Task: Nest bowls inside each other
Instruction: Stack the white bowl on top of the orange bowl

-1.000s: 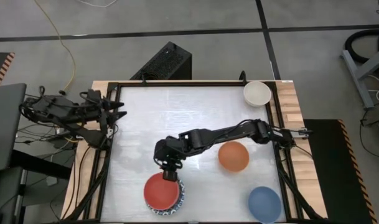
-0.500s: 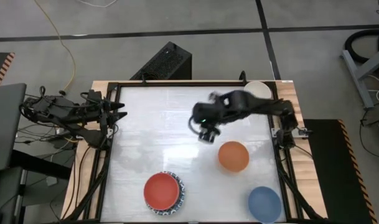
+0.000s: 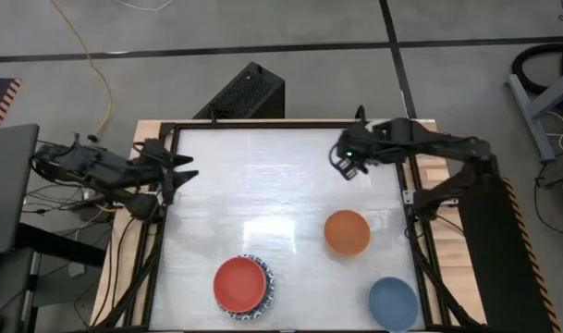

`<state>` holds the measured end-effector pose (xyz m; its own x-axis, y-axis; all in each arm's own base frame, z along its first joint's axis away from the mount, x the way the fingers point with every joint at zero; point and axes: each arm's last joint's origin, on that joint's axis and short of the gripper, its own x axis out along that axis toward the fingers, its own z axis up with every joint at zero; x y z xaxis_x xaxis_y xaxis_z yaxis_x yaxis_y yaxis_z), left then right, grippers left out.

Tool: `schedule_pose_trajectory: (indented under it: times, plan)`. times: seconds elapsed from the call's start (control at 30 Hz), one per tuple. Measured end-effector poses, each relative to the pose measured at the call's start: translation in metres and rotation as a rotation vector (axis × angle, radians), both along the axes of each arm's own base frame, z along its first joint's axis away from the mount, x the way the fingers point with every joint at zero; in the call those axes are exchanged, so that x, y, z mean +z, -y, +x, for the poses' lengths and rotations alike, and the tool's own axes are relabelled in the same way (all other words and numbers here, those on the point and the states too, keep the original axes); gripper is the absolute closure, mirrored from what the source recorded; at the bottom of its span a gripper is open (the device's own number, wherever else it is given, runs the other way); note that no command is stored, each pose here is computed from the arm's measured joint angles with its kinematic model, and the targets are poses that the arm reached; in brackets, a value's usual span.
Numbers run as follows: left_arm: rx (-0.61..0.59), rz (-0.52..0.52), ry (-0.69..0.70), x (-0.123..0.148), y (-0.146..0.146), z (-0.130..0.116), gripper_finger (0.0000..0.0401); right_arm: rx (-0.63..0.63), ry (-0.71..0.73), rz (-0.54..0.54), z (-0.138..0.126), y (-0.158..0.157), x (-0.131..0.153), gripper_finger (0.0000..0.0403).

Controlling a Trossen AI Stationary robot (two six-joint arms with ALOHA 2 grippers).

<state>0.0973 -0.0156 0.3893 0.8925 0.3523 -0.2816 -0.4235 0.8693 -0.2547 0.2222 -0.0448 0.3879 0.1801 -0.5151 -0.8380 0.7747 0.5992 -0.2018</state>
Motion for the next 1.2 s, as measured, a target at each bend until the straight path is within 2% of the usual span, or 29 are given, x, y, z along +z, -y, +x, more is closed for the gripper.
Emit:
schedule_pose_trajectory:
  times: [0.17,0.27,0.47,0.67,0.83,1.2]
  plan:
    - [-0.012,0.054,-0.077,-0.006,0.008,0.021,0.0180,-0.248,-0.054,0.046,-0.026,0.017,-0.041,0.0236]
    - [-0.025,0.070,-0.079,-0.006,0.012,0.032,0.0180,-0.314,-0.121,0.073,-0.035,0.028,-0.062,0.0236]
    - [-0.068,0.043,-0.030,-0.002,0.014,0.043,0.0180,-0.255,-0.200,0.171,-0.025,0.053,-0.100,0.0237]
    - [-0.069,0.000,-0.014,-0.002,0.011,0.045,0.0180,-0.271,-0.208,0.176,-0.017,0.090,-0.119,0.0237]
    - [-0.082,-0.008,-0.015,-0.002,0.011,0.045,0.0180,-0.279,-0.206,0.241,-0.016,0.118,-0.134,0.0237]
    - [-0.056,0.009,-0.021,-0.002,0.010,0.044,0.0180,-0.293,-0.310,0.330,-0.019,0.155,-0.170,0.0237]
